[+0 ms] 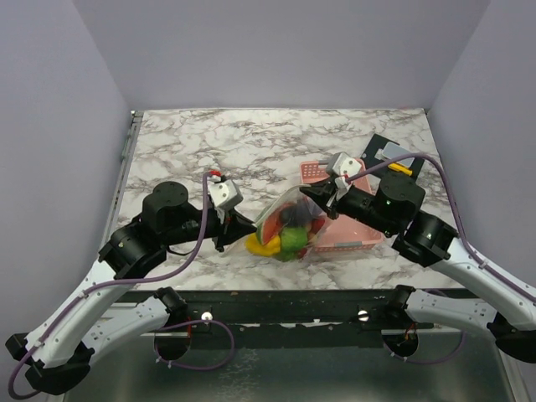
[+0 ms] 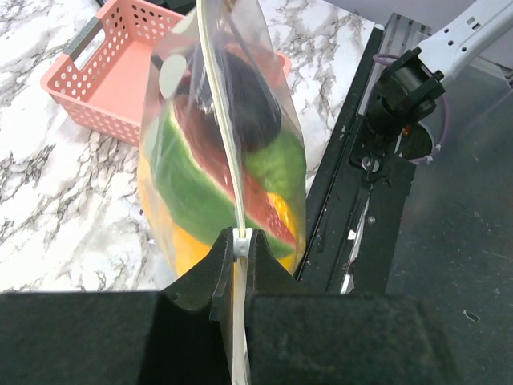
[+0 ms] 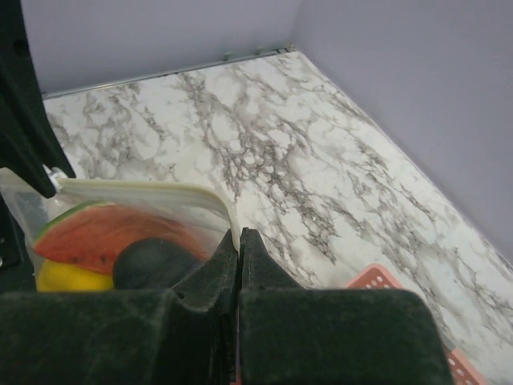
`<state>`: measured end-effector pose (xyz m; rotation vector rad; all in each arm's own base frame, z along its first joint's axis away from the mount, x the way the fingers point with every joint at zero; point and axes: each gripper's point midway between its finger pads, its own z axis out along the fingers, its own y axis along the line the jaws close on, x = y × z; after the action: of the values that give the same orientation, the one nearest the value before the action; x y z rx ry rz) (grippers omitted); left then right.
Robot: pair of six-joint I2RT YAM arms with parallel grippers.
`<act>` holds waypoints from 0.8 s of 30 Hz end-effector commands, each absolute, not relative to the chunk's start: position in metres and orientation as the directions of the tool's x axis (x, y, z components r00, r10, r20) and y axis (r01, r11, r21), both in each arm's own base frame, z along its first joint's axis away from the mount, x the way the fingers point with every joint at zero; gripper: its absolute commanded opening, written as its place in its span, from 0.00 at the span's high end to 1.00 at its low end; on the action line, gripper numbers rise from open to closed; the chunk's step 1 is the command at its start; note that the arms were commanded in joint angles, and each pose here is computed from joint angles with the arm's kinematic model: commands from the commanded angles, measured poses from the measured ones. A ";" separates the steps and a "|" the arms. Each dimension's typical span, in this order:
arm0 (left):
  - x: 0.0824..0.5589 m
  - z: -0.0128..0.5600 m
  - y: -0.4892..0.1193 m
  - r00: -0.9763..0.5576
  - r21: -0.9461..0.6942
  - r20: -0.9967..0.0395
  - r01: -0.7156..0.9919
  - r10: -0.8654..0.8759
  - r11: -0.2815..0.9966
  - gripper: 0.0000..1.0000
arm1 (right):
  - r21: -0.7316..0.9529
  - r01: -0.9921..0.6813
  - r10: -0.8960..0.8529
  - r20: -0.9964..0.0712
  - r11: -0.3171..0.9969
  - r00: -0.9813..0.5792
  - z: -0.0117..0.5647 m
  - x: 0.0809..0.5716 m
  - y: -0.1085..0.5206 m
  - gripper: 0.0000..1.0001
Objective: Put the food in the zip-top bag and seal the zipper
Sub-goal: Zip the zipper food storage bag at the center of the board.
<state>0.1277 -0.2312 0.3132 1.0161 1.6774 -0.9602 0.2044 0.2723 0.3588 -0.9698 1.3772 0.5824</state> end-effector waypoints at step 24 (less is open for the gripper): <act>0.114 0.288 -0.197 -0.338 -0.195 -0.910 0.861 0.241 0.470 1.00 | -0.131 -0.408 -0.024 -0.966 0.903 0.257 0.417 0.250 0.182 0.99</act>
<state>0.1217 -0.2082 0.3049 0.9389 1.7482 -0.8985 0.2433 0.2140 0.3792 -0.5950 1.3718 0.3250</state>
